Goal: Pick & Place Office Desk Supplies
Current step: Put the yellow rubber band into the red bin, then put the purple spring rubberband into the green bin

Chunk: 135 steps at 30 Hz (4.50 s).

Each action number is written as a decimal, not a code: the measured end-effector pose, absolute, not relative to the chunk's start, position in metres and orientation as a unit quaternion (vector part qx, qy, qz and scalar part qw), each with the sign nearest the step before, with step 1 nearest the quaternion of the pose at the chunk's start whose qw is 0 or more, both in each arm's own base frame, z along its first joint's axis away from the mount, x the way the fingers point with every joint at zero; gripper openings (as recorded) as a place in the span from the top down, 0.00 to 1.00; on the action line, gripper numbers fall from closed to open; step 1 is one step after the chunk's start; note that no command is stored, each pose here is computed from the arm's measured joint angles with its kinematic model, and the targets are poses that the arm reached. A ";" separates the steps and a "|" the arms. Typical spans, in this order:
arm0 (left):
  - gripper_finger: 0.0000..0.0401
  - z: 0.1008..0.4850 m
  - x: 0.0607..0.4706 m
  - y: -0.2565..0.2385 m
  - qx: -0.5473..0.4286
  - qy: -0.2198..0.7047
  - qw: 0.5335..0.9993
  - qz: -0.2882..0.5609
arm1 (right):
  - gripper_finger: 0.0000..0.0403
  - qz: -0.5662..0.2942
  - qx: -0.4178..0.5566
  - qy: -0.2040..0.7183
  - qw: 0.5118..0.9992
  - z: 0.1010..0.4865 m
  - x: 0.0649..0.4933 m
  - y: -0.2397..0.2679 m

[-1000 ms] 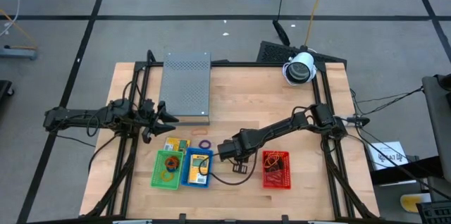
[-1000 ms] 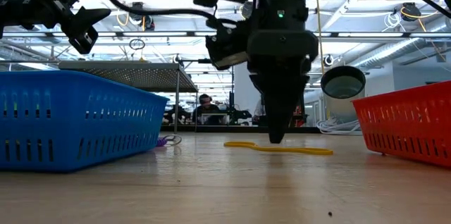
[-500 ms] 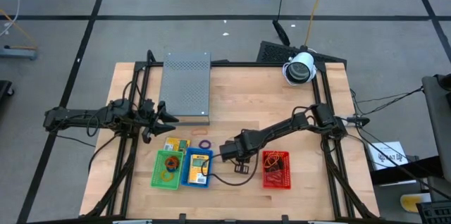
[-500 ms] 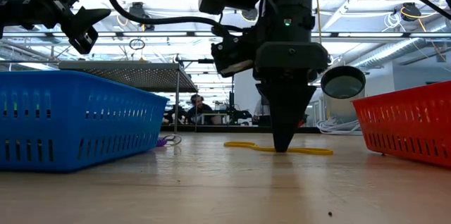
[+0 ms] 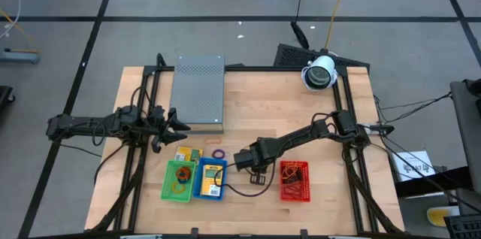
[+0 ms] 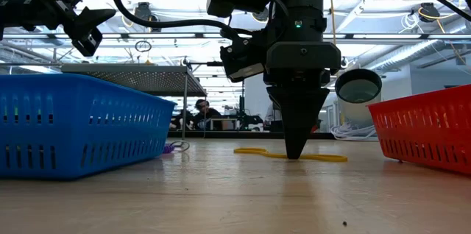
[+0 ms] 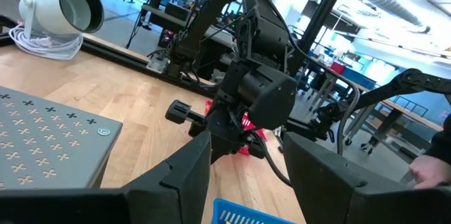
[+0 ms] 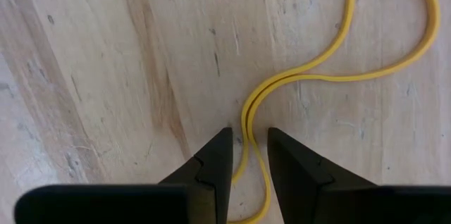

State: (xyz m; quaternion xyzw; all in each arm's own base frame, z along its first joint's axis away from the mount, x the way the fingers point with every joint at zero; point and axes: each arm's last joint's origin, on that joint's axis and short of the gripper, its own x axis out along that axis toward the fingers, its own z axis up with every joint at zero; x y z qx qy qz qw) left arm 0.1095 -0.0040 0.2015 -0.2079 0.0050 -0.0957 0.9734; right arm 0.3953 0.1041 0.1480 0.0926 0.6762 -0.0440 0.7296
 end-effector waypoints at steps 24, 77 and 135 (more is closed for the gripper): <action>0.54 0.201 0.109 -0.004 -0.208 0.005 0.973 -0.096 | 0.99 -0.029 0.093 0.671 0.735 0.147 0.397 0.106; 0.54 0.201 0.110 -0.004 -0.208 0.005 0.973 -0.096 | 1.00 0.102 0.121 0.395 0.905 0.250 0.152 0.154; 0.54 0.201 0.109 -0.004 -0.208 0.005 0.973 -0.096 | 0.67 0.198 0.034 0.273 0.941 0.234 0.162 0.155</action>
